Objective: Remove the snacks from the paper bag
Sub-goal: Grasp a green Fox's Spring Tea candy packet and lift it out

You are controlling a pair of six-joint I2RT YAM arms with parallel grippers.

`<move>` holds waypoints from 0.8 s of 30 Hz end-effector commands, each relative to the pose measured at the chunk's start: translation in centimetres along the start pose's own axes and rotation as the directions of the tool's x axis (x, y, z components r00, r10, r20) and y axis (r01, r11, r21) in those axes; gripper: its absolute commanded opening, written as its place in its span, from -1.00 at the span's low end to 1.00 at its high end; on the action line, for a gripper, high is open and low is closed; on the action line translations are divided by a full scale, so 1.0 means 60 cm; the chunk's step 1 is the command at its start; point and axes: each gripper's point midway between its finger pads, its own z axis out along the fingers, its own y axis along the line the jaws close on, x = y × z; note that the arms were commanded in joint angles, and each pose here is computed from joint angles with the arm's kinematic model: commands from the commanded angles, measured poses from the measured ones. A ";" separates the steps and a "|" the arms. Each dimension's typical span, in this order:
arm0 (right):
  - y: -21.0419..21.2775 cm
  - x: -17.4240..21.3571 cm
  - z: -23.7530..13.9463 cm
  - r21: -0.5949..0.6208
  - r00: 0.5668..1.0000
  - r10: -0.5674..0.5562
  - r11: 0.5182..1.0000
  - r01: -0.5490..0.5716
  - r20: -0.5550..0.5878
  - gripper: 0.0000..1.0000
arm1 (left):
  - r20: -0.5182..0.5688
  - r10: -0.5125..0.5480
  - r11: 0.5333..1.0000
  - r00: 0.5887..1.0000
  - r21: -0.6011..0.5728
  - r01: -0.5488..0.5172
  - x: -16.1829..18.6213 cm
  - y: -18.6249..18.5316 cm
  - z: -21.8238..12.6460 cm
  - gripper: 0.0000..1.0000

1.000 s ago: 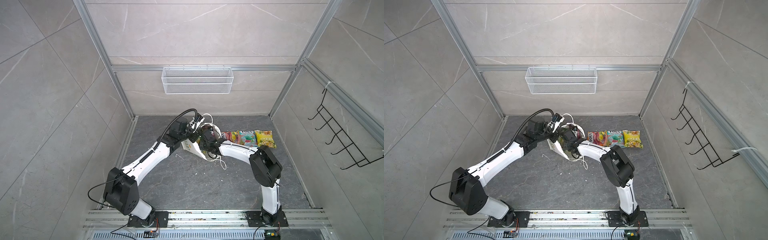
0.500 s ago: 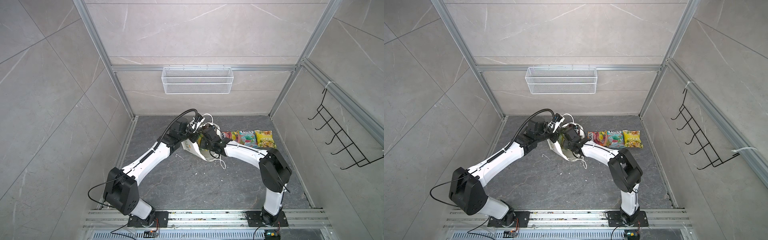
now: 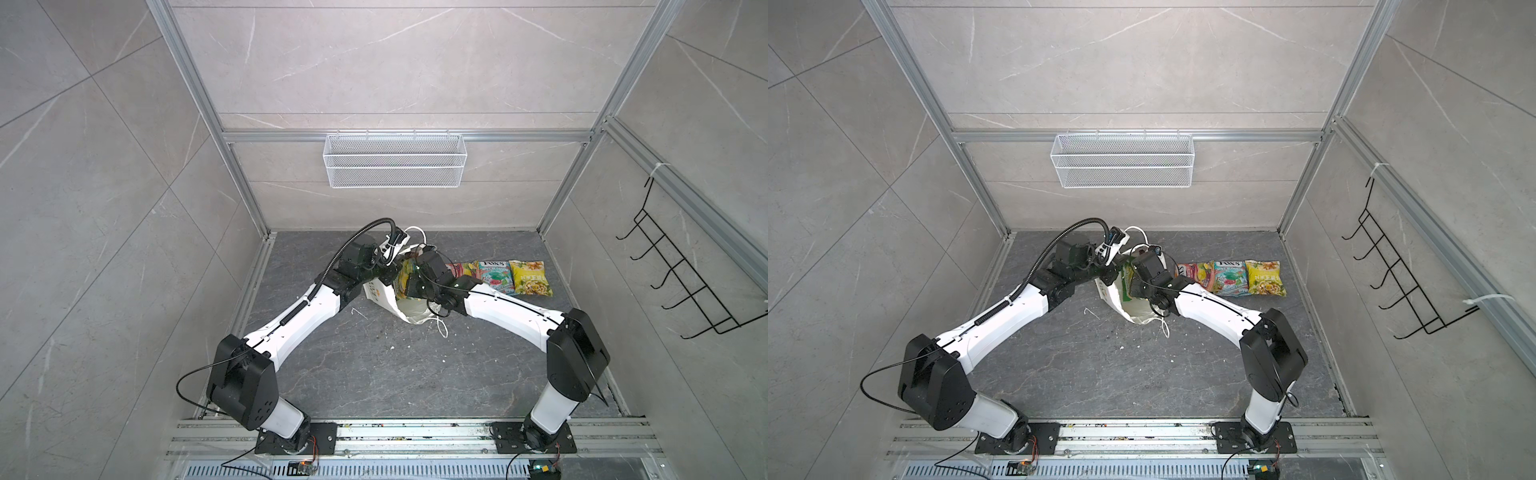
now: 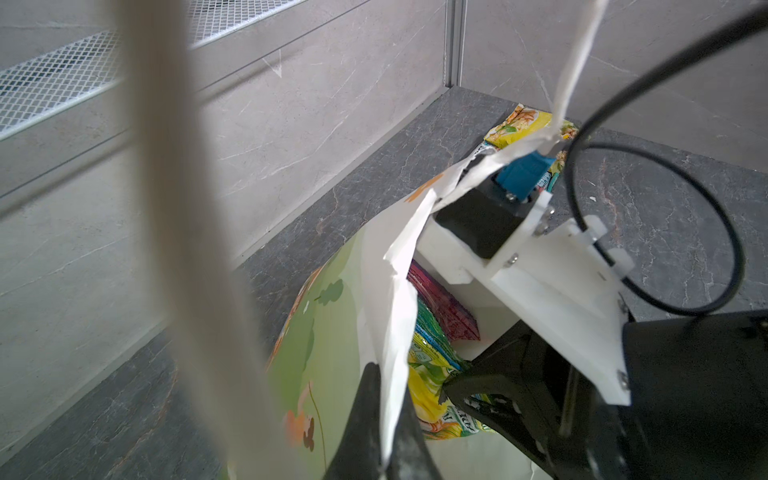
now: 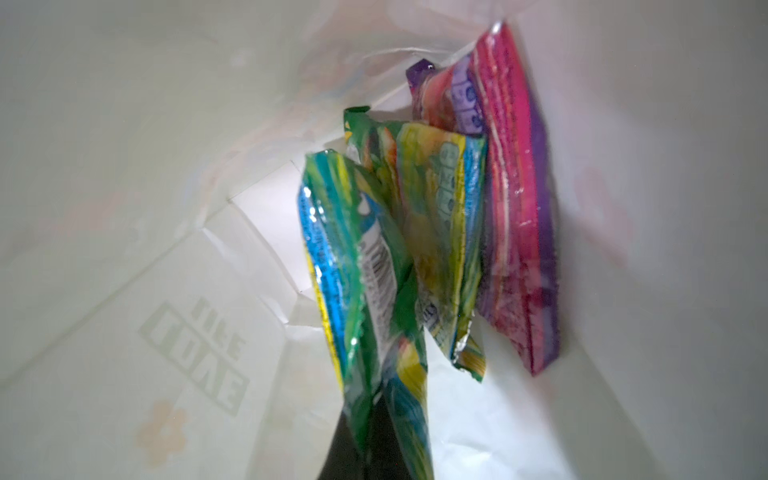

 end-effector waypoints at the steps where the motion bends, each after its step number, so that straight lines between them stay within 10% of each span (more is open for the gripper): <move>1: 0.019 -0.028 -0.042 -0.056 0.998 -0.028 0.998 0.032 0.061 -1.00 | 0.066 0.006 1.000 0.998 -0.008 -0.005 -0.031 0.002 -0.009 -1.00; 24: 0.043 -0.049 -0.172 -0.188 0.973 -0.163 0.963 0.193 0.164 -1.00 | 0.074 0.011 1.000 0.997 -0.019 -0.010 -0.039 0.007 -0.010 -1.00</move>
